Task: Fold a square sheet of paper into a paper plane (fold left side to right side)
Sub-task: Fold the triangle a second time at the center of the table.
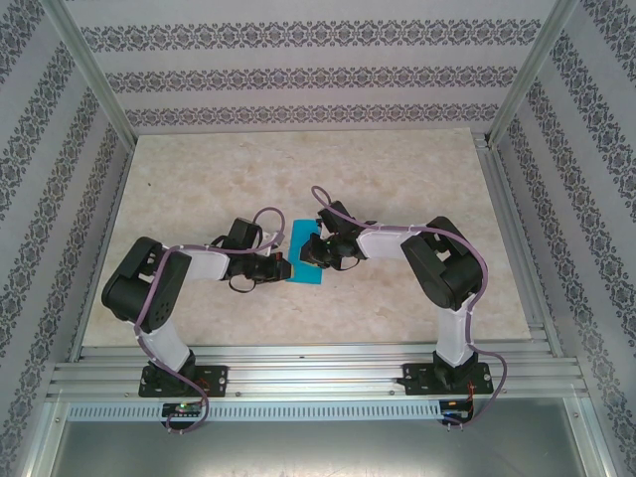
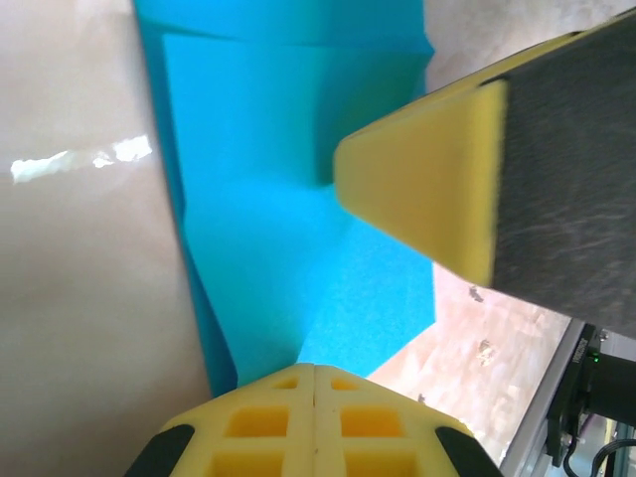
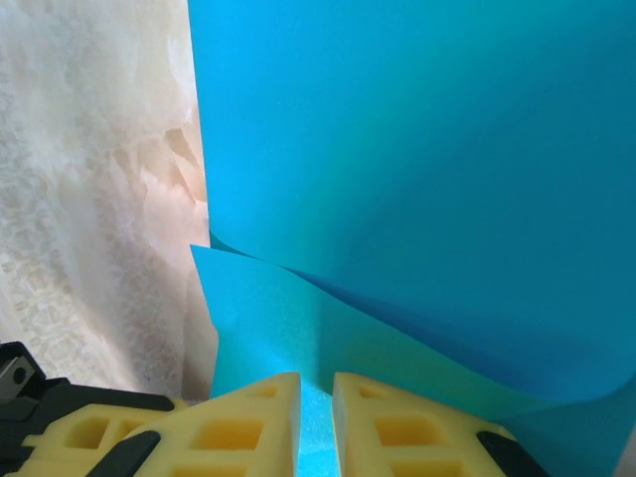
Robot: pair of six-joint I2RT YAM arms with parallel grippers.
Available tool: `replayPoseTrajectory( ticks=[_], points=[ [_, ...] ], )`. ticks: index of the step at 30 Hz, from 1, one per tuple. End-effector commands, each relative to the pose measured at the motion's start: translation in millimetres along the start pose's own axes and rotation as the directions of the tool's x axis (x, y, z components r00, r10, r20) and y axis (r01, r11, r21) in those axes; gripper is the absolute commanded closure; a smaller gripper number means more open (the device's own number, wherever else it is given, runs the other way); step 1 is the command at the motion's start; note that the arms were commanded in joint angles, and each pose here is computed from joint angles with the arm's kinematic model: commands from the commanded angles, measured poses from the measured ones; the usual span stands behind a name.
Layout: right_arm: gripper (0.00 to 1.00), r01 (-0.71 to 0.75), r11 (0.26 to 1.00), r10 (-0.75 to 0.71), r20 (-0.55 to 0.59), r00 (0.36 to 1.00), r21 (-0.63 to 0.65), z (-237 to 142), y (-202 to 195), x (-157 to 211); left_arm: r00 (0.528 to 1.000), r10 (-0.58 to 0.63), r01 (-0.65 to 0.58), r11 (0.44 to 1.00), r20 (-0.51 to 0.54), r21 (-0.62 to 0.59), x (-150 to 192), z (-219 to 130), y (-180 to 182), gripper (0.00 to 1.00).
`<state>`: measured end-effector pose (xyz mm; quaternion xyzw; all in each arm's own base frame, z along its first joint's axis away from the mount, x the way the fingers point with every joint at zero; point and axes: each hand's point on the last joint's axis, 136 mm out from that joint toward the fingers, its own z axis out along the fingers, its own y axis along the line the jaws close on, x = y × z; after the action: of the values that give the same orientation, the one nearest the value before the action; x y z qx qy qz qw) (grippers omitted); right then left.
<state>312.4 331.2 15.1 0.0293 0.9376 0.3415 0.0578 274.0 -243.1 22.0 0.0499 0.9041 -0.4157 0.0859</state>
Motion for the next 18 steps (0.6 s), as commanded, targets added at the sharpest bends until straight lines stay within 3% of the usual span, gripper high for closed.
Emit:
replayPoseTrajectory(
  ticks=[1, 13, 18],
  points=[
    [0.82, -0.029, 0.992, 0.037, -0.058, 0.998, 0.121, 12, -37, 17, 0.999, 0.014, -0.016, 0.998, -0.033, -0.057, 8, 5, 11, 1.0],
    [0.83, 0.096, 0.995, -0.096, 0.004, 0.995, 0.004, -16, 7, -11, 0.994, -0.062, 0.046, 0.986, -0.094, -0.162, 40, 10, 41, 1.0],
    [0.91, 0.145, 0.989, -0.144, -0.035, 0.989, 0.028, -29, 15, -6, 0.991, -0.08, 0.061, 0.982, -0.104, -0.178, 46, 14, 47, 1.0]
  ],
)
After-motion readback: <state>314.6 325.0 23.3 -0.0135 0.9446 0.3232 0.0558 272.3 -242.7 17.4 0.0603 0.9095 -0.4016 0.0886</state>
